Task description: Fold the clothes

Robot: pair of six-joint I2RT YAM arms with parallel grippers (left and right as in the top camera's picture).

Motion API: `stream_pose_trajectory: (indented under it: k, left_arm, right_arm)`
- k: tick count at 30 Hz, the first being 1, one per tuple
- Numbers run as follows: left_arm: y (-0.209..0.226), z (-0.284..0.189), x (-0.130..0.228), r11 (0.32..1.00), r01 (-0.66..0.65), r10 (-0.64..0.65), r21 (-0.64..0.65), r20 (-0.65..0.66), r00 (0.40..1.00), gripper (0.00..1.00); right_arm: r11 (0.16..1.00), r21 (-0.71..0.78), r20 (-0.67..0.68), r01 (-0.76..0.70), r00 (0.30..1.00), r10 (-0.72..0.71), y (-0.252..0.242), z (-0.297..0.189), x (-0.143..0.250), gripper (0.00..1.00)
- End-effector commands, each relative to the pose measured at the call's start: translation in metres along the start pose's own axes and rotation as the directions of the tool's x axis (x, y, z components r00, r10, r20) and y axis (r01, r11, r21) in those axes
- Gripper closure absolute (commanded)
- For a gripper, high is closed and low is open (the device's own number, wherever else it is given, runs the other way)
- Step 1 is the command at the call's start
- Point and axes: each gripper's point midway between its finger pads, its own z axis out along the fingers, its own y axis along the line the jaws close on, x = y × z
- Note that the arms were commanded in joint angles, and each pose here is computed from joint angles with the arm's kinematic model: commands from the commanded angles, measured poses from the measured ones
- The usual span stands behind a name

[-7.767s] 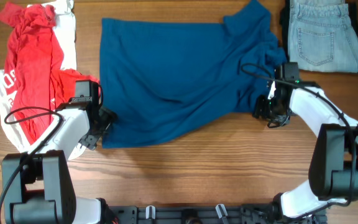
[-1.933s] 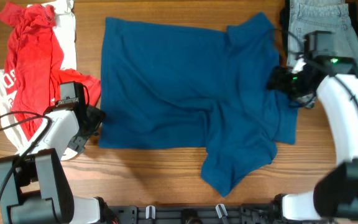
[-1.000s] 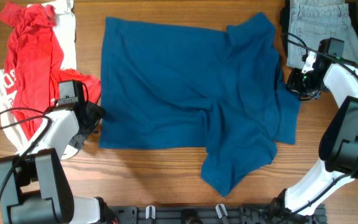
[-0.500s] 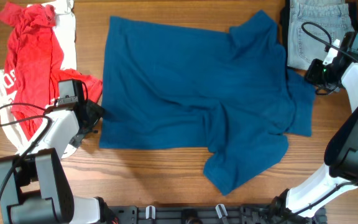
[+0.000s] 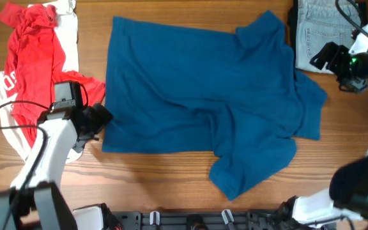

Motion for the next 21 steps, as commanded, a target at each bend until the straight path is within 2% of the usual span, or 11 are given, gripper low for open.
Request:
stream_pose_trajectory:
  k: [1, 5, 10, 14, 21]
  left_arm:
    - [-0.005, -0.013, 0.02, 0.998, -0.024, 0.029, 0.057, -0.095, 0.995, 0.01]
    - [0.003, -0.014, 0.036, 0.997, 0.076, -0.073, 0.013, -0.168, 0.983, 0.05]
    - [0.016, -0.019, 0.059, 0.962, 0.259, -0.274, -0.091, -0.246, 0.93, 0.1]
    - [0.024, -0.018, 0.057, 0.934, 0.326, -0.352, -0.148, -0.209, 0.912, 0.12]
    - [0.028, -0.005, 0.055, 0.869, 0.446, -0.483, -0.211, -0.171, 0.859, 0.24]
  right_arm:
    - [0.996, -0.083, -0.028, 0.023, 0.999, -0.026, 0.042, -0.016, 0.019, 0.06]
    - [0.993, -0.101, -0.053, 0.058, 0.997, -0.063, 0.07, -0.008, 0.03, 0.06]
    - [0.989, -0.132, -0.009, 0.074, 0.997, -0.075, 0.097, 0.007, 0.02, 0.05]
    - [0.986, -0.144, 0.01, 0.087, 0.996, -0.086, 0.105, 0.015, 0.013, 0.05]
    - [0.988, -0.147, -0.017, 0.05, 0.998, -0.053, 0.114, 0.025, 0.018, 0.05]
